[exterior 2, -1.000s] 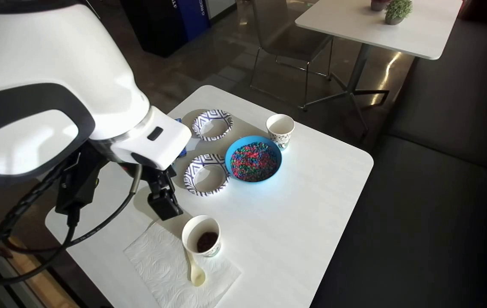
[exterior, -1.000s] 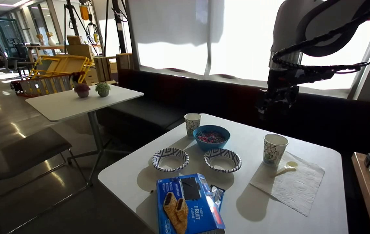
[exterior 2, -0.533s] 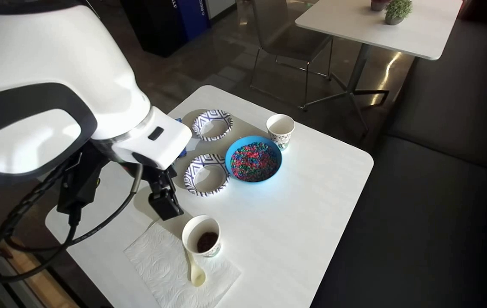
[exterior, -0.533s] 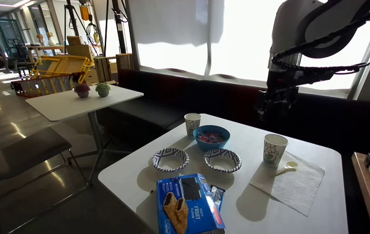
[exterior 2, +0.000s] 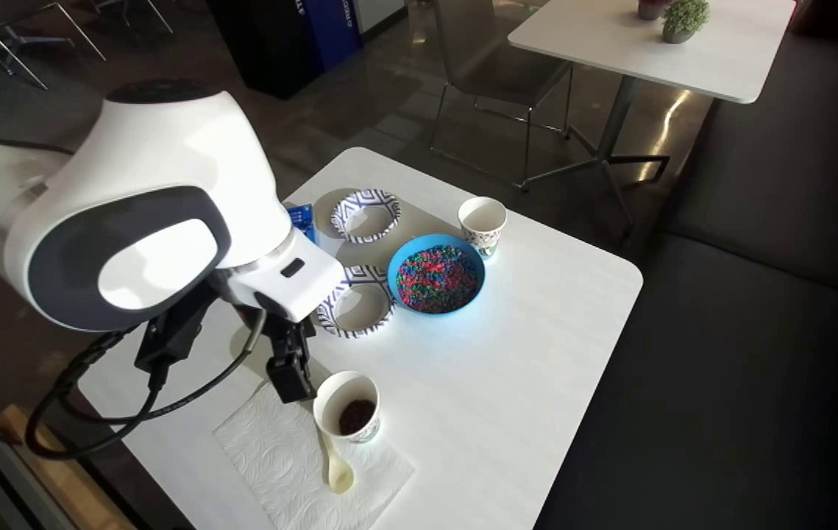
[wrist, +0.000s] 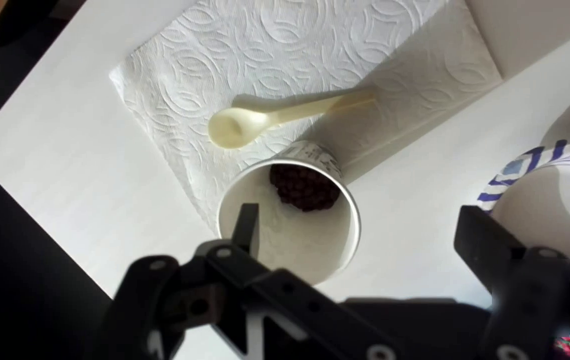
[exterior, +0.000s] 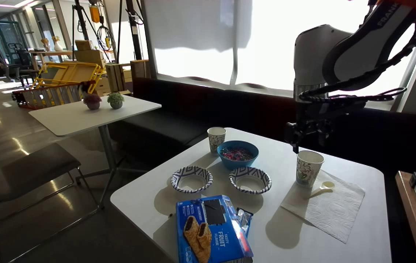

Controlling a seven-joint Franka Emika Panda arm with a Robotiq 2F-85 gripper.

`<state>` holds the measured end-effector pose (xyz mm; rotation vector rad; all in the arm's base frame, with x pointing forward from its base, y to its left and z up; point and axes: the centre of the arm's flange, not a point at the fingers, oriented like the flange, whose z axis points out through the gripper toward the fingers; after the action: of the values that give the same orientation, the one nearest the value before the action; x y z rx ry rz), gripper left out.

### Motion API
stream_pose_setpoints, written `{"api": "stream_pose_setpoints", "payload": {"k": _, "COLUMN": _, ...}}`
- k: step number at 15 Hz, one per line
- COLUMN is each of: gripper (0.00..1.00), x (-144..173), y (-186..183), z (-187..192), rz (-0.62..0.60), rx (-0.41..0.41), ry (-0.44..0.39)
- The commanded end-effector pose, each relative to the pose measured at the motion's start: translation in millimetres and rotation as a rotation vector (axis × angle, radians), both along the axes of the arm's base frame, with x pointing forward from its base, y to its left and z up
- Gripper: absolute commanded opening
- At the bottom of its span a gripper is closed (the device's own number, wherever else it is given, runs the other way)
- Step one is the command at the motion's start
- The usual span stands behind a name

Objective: Put the cup in the bowl

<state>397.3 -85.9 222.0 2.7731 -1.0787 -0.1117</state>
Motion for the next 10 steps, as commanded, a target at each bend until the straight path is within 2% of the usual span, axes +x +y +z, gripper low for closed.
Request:
{"api": "stream_pose_setpoints", "payload": {"k": 1, "gripper": 1.0, "x": 14.7, "y": -3.7, "z": -32.6, "rz": -0.046, "rx": 0.004, "ry": 0.005}}
{"api": "stream_pose_setpoints", "payload": {"k": 2, "gripper": 1.0, "x": 16.5, "y": -4.8, "z": -38.1, "rz": -0.058, "rx": 0.014, "ry": 0.003}}
{"api": "stream_pose_setpoints", "payload": {"k": 3, "gripper": 0.95, "x": 17.5, "y": -5.4, "z": -44.2, "rz": -0.071, "rx": 0.02, "ry": 0.006}}
{"api": "stream_pose_setpoints", "payload": {"k": 5, "gripper": 0.77, "x": 19.5, "y": -6.7, "z": -54.7, "rz": -0.087, "rx": 0.031, "ry": 0.002}}
{"api": "stream_pose_setpoints", "payload": {"k": 7, "gripper": 0.67, "x": 21.3, "y": -5.6, "z": -63.9, "rz": -0.084, "rx": 0.034, "ry": -0.014}}
{"api": "stream_pose_setpoints", "payload": {"k": 9, "gripper": 0.46, "x": 23.4, "y": -5.5, "z": -71.9, "rz": -0.076, "rx": 0.032, "ry": -0.047}}
{"api": "stream_pose_setpoints", "payload": {"k": 10, "gripper": 0.39, "x": 24.4, "y": -5.5, "z": -74.7, "rz": -0.071, "rx": 0.034, "ry": -0.063}}
